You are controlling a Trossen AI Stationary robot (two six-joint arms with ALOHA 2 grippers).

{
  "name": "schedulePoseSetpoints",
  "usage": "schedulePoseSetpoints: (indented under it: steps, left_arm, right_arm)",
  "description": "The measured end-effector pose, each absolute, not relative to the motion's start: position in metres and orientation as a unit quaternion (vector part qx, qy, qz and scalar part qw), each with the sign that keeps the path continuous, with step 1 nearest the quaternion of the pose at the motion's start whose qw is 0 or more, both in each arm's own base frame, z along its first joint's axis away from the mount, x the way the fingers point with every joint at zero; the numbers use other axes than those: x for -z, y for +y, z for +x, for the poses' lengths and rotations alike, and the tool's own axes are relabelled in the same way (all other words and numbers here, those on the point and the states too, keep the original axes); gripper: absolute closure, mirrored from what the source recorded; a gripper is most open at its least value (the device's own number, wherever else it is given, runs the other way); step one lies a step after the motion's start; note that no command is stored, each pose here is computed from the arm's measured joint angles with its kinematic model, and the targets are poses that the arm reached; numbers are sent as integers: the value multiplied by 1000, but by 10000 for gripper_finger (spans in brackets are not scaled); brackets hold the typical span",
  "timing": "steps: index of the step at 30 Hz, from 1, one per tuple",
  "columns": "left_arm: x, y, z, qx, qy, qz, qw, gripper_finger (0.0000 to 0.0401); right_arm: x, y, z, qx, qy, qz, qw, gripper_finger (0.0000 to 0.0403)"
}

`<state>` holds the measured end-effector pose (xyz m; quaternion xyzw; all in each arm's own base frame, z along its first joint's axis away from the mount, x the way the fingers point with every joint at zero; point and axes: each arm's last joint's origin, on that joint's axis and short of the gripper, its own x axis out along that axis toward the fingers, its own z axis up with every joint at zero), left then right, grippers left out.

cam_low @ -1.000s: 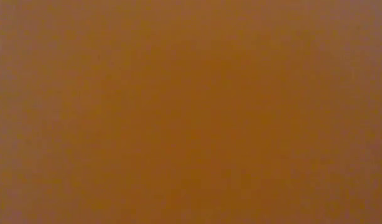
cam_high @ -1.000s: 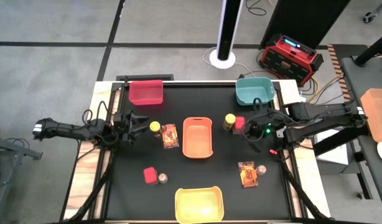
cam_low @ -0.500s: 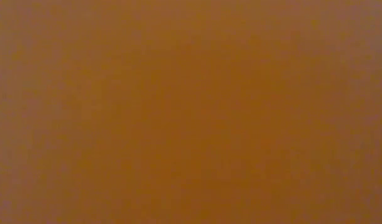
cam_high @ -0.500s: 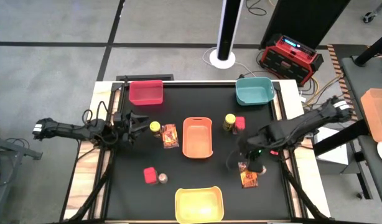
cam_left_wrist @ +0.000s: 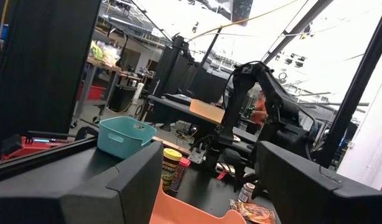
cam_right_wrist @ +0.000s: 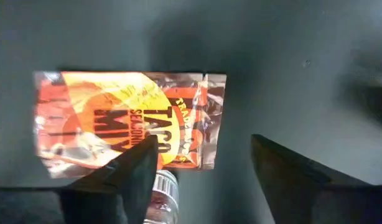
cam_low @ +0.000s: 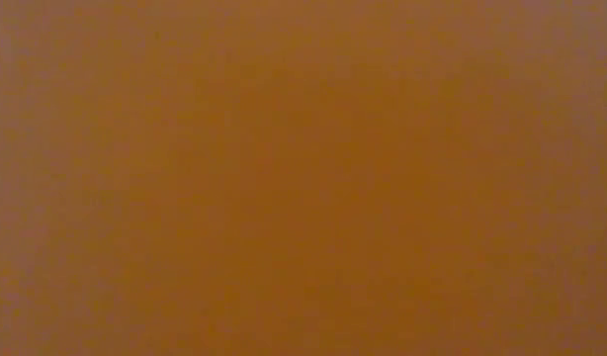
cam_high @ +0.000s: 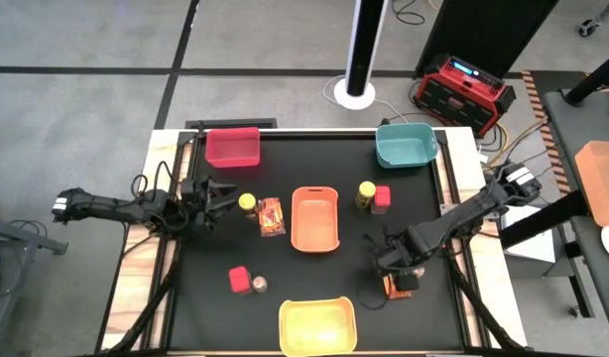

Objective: Sort spices by type
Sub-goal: Put the bottom orange seasoning bag into the orange bin

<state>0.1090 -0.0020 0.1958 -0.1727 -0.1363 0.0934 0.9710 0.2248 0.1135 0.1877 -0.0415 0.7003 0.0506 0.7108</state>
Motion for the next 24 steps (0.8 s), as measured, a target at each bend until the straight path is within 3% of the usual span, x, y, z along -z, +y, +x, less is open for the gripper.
schedulePoseSetpoints:
  steps: [8,18,24]
  left_arm:
    - [-195,-2,110,-94,-133,-172,972,155]
    - [-195,-2,110,-94,-132,-172,972,155]
    - [-195,-2,110,-94,-132,-172,972,155]
  right_arm:
    - [-163,117,217,-40,692,-26,721,137]
    - [-144,114,214,-40,692,-23,721,160]
    - [-141,114,218,-43,688,-17,724,194]
